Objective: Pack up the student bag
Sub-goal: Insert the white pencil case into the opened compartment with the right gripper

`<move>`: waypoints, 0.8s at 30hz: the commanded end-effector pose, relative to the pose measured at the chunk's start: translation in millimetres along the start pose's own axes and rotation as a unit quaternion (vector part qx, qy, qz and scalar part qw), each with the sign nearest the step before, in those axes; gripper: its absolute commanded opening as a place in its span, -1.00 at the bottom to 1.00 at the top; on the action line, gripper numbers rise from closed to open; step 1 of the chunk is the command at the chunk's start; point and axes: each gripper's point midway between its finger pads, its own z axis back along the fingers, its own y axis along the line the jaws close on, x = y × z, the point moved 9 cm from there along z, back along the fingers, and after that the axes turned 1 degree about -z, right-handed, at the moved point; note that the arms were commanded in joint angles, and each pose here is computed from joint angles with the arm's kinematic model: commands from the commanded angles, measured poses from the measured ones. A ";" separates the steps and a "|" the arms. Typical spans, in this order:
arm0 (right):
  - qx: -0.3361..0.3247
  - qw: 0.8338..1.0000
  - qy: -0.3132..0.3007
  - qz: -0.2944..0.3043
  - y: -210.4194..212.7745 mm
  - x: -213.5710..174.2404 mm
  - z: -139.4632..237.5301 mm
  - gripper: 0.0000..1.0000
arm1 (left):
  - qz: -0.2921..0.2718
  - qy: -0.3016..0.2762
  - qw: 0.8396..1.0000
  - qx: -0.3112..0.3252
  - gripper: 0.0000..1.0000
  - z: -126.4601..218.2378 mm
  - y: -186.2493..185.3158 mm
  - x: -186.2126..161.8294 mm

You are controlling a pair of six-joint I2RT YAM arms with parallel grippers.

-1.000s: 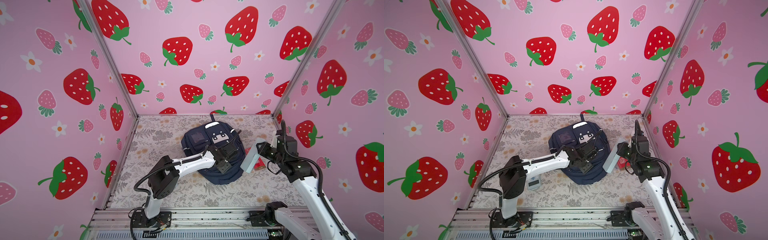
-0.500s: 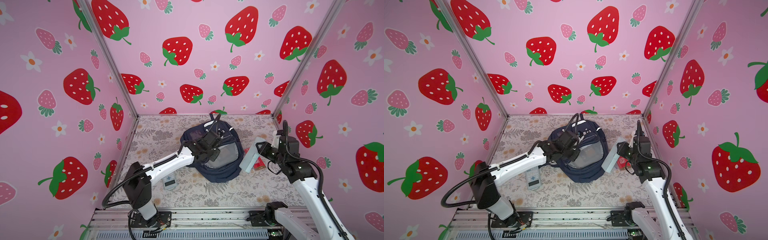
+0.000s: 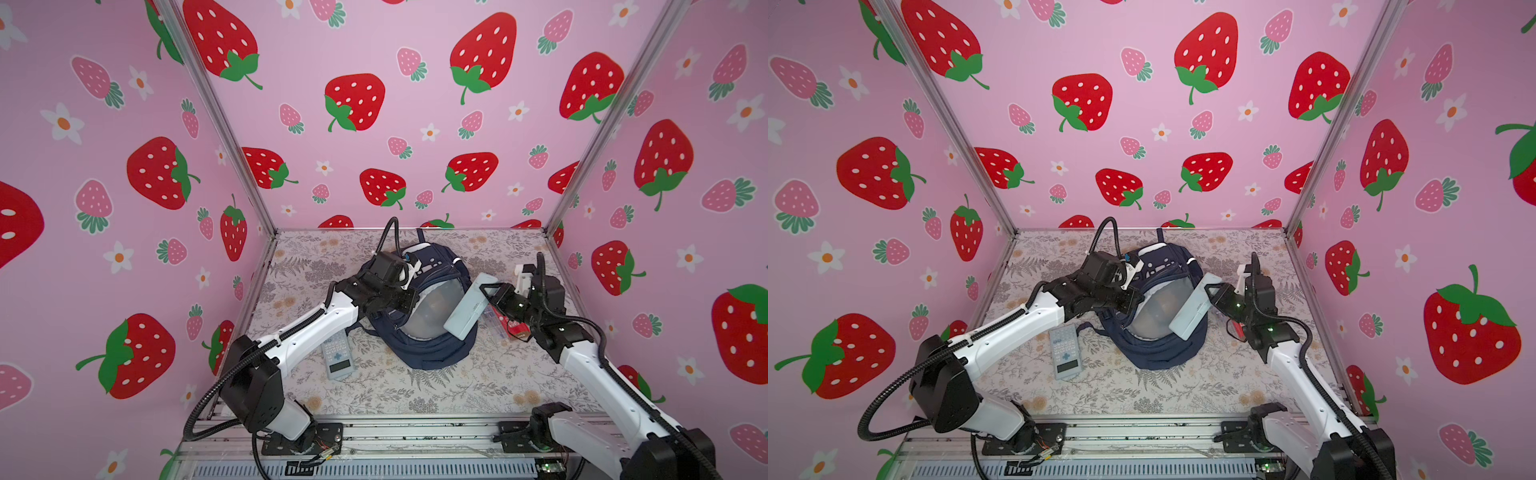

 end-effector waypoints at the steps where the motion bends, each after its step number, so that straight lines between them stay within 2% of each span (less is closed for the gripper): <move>1: 0.060 0.997 -0.028 -0.032 19.0 -2.8 -18.5 -0.58 | 0.011 -0.056 0.997 -0.042 -1.00 19.9 -6.9 19.3; 3: 0.057 0.998 -0.012 -0.024 28.9 -12.0 -37.5 -0.31 | 0.012 -0.059 0.997 -0.048 -1.00 21.9 -5.6 18.8; 5: 0.031 0.999 0.011 -0.013 33.7 -23.2 -57.1 0.19 | 0.015 -0.060 0.997 -0.048 -1.00 23.3 -3.7 18.2; 7: 0.027 0.999 0.037 -0.014 31.6 -32.5 -70.1 0.43 | 0.021 -0.061 0.997 -0.050 -1.00 25.0 -1.6 18.6; 10: 0.009 0.999 0.047 -0.005 24.8 -36.9 -70.3 0.47 | 0.029 -0.062 0.996 -0.050 -1.00 25.6 2.6 16.8; 17: -0.082 0.995 0.013 0.047 12.2 -30.6 -30.2 0.47 | 0.048 -0.046 0.997 -0.035 -1.00 23.3 14.0 10.1; 20: -0.095 0.993 0.012 0.070 8.4 -33.2 -17.2 0.43 | 0.059 -0.033 0.997 -0.034 -1.00 21.4 16.4 4.9; 24: -0.103 0.989 0.031 0.102 10.2 -36.5 -3.9 0.38 | 0.077 -0.040 0.995 -0.040 -0.30 22.1 17.2 -5.0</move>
